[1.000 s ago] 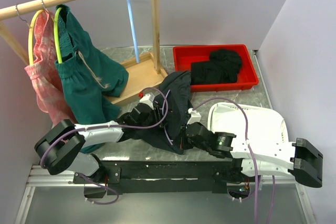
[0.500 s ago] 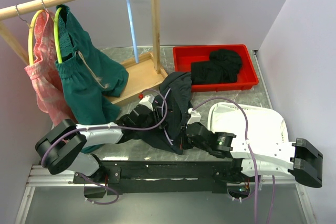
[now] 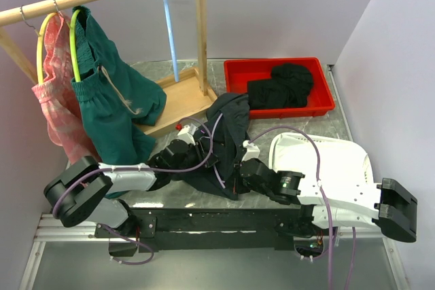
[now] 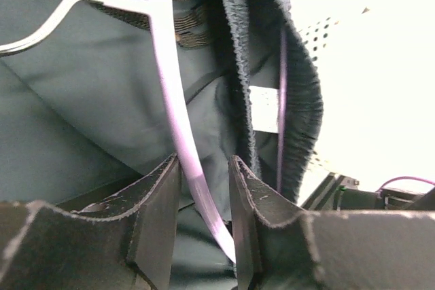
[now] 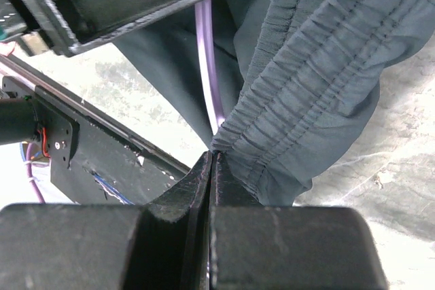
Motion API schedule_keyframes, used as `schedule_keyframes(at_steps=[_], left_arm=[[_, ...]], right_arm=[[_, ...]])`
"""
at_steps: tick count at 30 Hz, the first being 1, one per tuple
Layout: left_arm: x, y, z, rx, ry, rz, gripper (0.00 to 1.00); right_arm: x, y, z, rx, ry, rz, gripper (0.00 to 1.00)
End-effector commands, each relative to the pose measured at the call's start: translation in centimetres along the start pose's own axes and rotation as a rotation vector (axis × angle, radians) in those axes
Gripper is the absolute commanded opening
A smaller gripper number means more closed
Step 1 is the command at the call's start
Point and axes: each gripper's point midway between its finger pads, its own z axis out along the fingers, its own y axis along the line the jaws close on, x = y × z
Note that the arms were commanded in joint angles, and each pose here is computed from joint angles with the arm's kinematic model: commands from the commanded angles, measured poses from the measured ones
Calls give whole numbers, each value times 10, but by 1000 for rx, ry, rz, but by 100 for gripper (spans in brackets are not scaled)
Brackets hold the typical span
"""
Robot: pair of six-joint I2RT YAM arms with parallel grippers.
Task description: Place the shorts on the hanger
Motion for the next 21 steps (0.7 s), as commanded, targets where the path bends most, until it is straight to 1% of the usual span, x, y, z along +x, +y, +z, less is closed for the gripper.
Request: schedule_keyframes(at_steps=[1, 4, 11, 14, 21], left_arm=[[-19, -48, -8, 187, -56, -7, 37], [-20, -53, -9, 213, -58, -5, 37], [-13, -57, -2, 209, -26, 15, 39], [-13, -67, -2, 236, -25, 25, 38], [-9, -72, 3, 220, -14, 48, 39]], right_arm=[[-22, 20, -2, -52, -64, 19, 0], [-22, 20, -2, -56, -66, 19, 0], [-21, 20, -3, -60, -66, 20, 0], [-20, 19, -2, -59, -64, 21, 0], [-21, 20, -3, -64, -68, 23, 0]])
